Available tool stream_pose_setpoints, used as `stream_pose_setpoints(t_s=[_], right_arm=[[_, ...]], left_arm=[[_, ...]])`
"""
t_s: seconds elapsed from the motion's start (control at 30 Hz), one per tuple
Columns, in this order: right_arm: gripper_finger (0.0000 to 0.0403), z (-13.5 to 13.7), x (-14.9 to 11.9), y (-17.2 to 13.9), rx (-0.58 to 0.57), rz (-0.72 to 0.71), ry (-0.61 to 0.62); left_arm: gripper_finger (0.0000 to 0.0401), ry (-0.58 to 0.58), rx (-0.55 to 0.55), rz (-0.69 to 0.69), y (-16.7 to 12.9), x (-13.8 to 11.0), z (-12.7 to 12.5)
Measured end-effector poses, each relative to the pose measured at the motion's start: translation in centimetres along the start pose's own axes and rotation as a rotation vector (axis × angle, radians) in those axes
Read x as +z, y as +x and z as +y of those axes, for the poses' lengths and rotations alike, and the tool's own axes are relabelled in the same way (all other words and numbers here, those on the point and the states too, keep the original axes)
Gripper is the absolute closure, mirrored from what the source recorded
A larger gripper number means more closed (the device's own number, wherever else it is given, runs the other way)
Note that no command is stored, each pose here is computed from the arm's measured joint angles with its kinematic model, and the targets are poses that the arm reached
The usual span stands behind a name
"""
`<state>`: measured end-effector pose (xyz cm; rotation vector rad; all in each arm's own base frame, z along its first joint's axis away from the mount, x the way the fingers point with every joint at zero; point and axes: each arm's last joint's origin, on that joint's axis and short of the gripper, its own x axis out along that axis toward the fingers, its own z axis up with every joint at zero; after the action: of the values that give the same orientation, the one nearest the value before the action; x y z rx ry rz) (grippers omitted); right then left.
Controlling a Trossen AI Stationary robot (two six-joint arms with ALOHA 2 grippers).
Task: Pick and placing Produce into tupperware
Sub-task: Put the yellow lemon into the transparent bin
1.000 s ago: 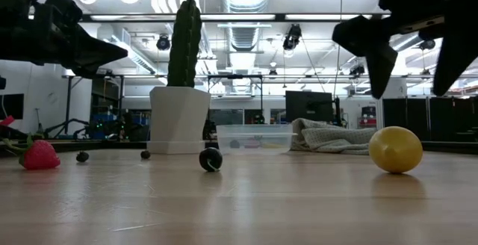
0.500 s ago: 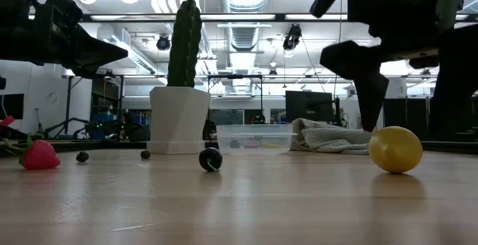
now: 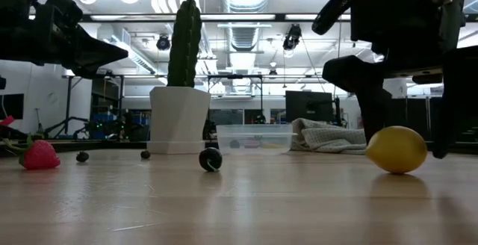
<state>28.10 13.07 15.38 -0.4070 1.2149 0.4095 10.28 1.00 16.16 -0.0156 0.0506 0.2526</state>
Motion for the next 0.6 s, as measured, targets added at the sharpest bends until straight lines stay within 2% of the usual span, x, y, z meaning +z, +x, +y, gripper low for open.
stream_pose_setpoints(t_s=[0.6], right_arm=[[0.0149, -0.58, -0.55, 0.92, -0.011, -0.044, 0.034]], left_arm=[[0.0401, 0.001, -0.001, 0.003, 0.02, -0.03, -0.01]])
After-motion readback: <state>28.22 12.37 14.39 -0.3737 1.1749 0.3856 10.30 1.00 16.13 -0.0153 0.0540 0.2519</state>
